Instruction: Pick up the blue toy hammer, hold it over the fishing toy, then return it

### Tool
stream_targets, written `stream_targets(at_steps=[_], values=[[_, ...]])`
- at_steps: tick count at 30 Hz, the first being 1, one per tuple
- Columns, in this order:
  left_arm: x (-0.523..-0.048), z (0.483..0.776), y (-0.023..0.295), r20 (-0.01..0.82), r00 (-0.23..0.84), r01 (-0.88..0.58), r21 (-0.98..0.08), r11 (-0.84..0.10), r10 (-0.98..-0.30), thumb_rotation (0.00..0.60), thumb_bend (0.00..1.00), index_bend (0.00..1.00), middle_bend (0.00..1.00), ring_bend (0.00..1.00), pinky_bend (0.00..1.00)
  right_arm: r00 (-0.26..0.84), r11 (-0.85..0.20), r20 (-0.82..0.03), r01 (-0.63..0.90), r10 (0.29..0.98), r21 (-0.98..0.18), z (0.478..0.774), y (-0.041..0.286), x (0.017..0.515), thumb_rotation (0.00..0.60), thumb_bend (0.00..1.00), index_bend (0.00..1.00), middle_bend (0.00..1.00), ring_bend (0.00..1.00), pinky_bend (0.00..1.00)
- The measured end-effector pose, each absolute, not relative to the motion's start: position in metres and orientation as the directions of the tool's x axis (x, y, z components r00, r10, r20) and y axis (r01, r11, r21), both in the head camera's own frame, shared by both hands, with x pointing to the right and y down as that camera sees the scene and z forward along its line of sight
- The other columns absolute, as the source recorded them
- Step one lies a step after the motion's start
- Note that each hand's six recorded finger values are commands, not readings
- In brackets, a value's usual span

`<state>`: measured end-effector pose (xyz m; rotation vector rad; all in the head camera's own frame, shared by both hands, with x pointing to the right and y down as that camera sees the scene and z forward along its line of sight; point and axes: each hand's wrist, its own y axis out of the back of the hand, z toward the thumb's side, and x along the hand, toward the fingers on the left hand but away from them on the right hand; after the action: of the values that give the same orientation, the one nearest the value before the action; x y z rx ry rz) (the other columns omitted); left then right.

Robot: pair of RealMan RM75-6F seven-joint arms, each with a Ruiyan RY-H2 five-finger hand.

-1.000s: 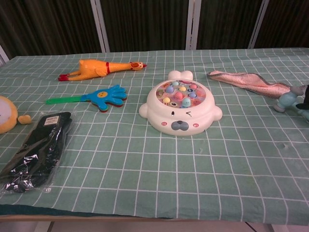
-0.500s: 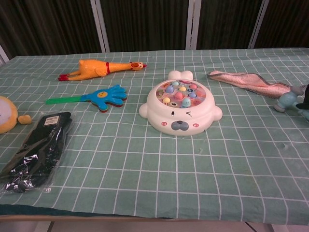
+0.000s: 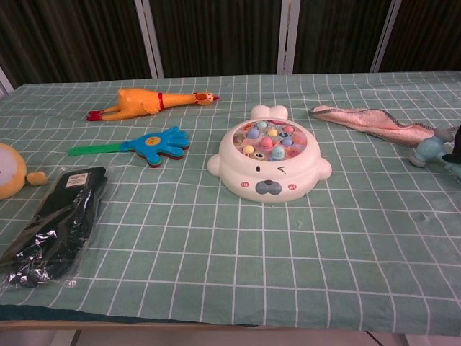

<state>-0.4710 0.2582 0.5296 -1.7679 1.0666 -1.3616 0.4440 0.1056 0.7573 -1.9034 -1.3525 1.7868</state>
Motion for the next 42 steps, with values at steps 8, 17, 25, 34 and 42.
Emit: stream_targets(at_steps=[8, 17, 25, 34, 42], values=[[-0.471, 0.530, 0.258, 0.436, 0.128, -0.209, -0.866, -0.454, -0.891, 0.600, 0.42, 0.00, 0.01, 0.00, 0.00, -0.158, -0.559, -0.686, 0.465, 0.710, -0.687, 0.756, 0.104, 0.446, 0.578, 0.02, 0.73, 0.60, 0.73, 1.00], [-0.471, 0.530, 0.258, 0.437, 0.129, -0.212, -0.865, -0.455, -0.890, 0.600, 0.42, 0.00, 0.01, 0.00, 0.00, -0.160, -0.568, -0.690, 0.454, 0.706, -0.686, 0.754, 0.103, 0.447, 0.462, 0.00, 0.71, 0.59, 0.72, 1.00], [-0.471, 0.529, 0.259, 0.435, 0.129, -0.213, -0.865, -0.453, -0.891, 0.600, 0.42, 0.00, 0.01, 0.00, 0.00, -0.166, -0.576, -0.696, 0.445, 0.699, -0.686, 0.755, 0.104, 0.448, 0.462, 0.00, 0.70, 0.58, 0.71, 1.00], [-0.471, 0.529, 0.259, 0.434, 0.130, -0.213, -0.866, -0.453, -0.891, 0.600, 0.42, 0.00, 0.01, 0.00, 0.00, -0.173, -0.575, -0.696, 0.446, 0.697, -0.686, 0.754, 0.105, 0.451, 0.459, 0.00, 0.69, 0.58, 0.71, 1.00], [-0.471, 0.528, 0.259, 0.431, 0.131, -0.214, -0.867, -0.450, -0.893, 0.600, 0.42, 0.00, 0.01, 0.00, 0.00, -0.164, -0.579, -0.691, 0.430, 0.704, -0.693, 0.748, 0.106, 0.455, 0.387, 0.00, 0.65, 0.54, 0.68, 1.00]])
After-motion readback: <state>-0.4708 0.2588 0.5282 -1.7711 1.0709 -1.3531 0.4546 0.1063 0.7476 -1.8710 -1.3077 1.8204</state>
